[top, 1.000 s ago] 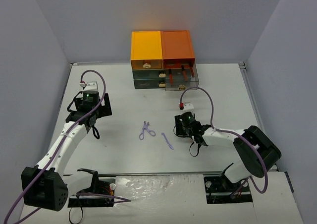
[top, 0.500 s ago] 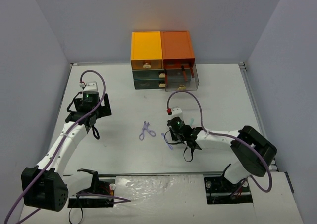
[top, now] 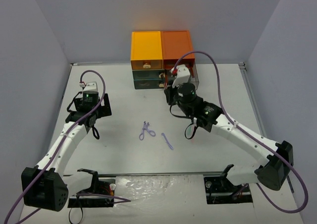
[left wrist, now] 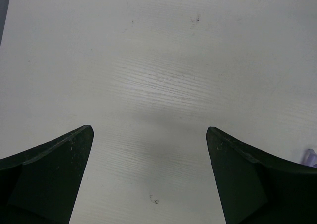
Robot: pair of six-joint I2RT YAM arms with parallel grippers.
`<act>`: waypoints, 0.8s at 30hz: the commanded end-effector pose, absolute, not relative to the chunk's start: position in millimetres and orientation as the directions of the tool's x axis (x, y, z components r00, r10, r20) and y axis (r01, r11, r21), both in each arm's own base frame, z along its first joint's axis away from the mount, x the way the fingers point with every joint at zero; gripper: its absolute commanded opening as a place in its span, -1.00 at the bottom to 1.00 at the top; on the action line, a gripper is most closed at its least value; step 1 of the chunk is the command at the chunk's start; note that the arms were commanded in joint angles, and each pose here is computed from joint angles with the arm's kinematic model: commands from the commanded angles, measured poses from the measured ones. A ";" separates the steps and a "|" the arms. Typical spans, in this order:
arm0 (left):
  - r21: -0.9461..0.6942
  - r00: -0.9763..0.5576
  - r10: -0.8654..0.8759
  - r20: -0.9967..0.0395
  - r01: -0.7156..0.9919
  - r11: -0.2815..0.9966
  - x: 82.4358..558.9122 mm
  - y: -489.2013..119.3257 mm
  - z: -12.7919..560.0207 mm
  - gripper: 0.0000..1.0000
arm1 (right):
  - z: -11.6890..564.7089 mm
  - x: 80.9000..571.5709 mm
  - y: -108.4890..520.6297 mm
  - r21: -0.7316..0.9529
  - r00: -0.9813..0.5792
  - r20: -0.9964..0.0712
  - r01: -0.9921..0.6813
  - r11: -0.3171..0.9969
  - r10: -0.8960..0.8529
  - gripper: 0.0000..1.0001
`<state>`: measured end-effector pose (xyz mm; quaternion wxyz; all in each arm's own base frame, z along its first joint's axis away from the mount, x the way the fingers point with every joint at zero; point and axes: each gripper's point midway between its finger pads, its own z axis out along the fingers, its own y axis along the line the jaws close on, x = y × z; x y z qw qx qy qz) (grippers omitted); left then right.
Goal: Organize the makeup
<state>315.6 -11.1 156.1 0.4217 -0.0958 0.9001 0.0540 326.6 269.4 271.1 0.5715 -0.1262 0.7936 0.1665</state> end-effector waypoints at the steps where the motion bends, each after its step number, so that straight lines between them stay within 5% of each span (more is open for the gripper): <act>1: -0.016 -0.546 -0.138 -0.826 -0.222 0.975 331.5 -11.3 186.8 0.94 | 309.7 378.4 241.8 0.086 -0.272 -0.962 -0.332 0.939 -0.009 -1.00; 9: -0.017 -0.543 -0.137 -0.829 -0.220 0.975 330.6 -11.3 188.6 0.94 | 301.2 446.1 230.6 0.054 -0.289 -0.957 -0.304 0.951 -0.039 -0.81; 18: -0.021 -0.541 -0.136 -0.830 -0.214 0.977 330.8 -12.4 189.8 0.94 | 305.1 459.5 219.8 0.064 -0.282 -0.959 -0.271 0.960 -0.016 0.41; 24: -0.025 -0.553 -0.136 -0.822 -0.203 0.979 332.3 -15.2 187.3 0.94 | 319.6 430.6 202.8 0.079 -0.255 -0.967 -0.262 0.962 0.010 0.55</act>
